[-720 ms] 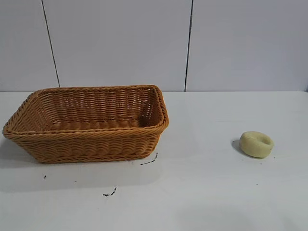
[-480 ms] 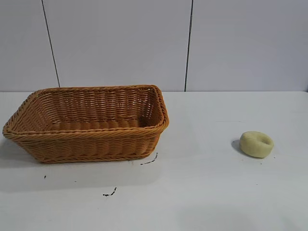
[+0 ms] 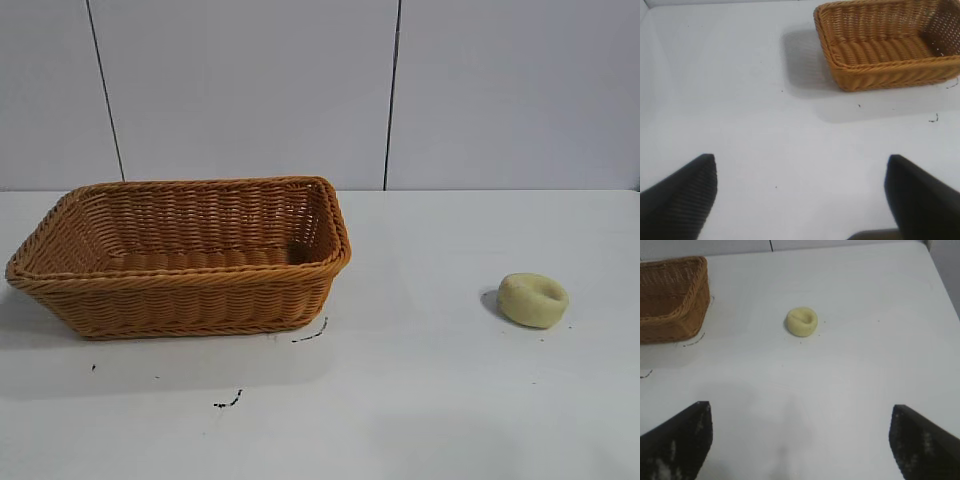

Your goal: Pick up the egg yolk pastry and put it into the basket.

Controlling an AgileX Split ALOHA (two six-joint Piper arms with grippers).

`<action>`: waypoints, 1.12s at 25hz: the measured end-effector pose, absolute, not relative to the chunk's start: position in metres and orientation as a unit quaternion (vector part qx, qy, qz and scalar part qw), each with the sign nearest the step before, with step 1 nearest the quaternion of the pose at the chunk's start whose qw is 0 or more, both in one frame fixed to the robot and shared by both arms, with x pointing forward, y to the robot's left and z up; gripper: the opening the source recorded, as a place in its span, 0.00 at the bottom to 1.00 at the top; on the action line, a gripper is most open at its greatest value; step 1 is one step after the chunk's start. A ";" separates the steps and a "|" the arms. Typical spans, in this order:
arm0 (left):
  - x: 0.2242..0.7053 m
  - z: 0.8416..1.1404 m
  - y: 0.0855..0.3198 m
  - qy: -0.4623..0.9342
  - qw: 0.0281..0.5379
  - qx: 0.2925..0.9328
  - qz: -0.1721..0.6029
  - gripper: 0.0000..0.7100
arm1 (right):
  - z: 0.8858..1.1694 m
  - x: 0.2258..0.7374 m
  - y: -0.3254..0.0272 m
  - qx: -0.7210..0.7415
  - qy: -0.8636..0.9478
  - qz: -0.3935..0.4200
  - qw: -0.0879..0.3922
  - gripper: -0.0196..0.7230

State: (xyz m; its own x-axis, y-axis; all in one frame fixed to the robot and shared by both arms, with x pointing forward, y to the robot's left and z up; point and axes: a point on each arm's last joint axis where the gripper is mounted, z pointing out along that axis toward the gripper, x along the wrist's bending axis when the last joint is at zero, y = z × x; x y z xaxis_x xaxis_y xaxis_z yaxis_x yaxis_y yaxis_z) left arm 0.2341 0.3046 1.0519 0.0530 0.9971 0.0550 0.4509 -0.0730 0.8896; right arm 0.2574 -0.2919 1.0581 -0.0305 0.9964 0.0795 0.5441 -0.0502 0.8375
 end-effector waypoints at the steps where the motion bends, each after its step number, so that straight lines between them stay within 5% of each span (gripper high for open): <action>1: 0.234 1.052 0.305 0.576 0.363 0.628 0.376 0.98 | 1.061 0.264 -0.292 0.631 0.622 0.357 0.297 0.95; 12: 0.234 1.052 0.305 0.576 0.363 0.628 0.376 0.98 | 1.066 0.398 -0.295 0.693 0.666 0.214 0.170 0.96; 28: 0.234 1.052 0.305 0.576 0.363 0.628 0.376 0.98 | 1.003 0.597 -0.297 0.698 0.703 0.111 0.079 0.96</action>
